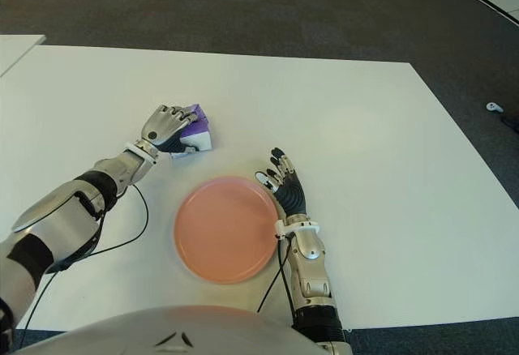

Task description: Put the tissue paper into the plate.

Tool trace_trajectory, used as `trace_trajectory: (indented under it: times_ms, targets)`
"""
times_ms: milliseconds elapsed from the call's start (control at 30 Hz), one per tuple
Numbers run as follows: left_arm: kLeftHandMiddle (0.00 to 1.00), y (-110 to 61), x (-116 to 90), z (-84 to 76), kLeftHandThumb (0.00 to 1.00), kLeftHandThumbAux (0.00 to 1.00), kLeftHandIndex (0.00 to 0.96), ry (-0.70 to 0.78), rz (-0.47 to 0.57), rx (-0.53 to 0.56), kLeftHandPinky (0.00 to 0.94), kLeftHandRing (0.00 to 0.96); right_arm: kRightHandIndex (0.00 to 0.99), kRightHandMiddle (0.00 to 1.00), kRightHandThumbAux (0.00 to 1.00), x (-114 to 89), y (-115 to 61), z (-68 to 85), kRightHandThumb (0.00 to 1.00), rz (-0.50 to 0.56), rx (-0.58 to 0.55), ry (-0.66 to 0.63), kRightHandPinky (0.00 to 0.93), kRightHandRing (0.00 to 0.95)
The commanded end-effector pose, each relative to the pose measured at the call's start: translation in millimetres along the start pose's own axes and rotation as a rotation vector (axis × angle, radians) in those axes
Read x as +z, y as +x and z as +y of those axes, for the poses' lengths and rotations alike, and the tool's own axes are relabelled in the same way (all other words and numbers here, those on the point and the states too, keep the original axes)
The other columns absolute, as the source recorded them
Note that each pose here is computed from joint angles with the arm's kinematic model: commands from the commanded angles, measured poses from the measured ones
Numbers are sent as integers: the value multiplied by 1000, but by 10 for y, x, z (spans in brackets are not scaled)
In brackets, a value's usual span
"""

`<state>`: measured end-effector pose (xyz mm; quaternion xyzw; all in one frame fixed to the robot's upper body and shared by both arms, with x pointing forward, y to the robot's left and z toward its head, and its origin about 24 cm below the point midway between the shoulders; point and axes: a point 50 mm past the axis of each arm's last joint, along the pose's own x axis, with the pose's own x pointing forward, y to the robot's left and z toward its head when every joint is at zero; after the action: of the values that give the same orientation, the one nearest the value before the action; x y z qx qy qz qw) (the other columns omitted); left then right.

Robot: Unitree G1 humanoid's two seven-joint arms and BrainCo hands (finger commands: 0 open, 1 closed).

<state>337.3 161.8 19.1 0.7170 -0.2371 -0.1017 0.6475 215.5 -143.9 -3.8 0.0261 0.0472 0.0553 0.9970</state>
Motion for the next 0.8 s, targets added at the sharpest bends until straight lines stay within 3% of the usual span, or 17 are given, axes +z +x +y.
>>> trace_trajectory:
  times_ms: [33, 267, 333, 500, 800]
  targets:
    - [558, -196, -137, -127, 846, 666, 413, -38, 49, -149, 730, 770, 0, 0, 622, -362, -165, -23, 0, 204, -18, 31, 0, 0]
    - [558, -99, -269, 28, 845, 667, 413, -86, 88, -104, 727, 765, 0, 0, 628, -367, -161, -24, 0, 203, -20, 34, 0, 0]
    - [558, -10, -370, 179, 844, 667, 414, -108, 115, -40, 725, 759, 0, 0, 631, -372, -154, -27, 0, 203, -22, 33, 0, 0]
    - [561, 89, -480, 382, 844, 666, 417, -156, 142, 61, 722, 751, 0, 0, 631, -382, -145, -30, 0, 202, -27, 29, 0, 0]
    - [570, 329, -637, 1131, 848, 661, 426, -482, 112, 438, 817, 793, 0, 0, 615, -390, -138, -20, 0, 195, -19, 24, 0, 0]
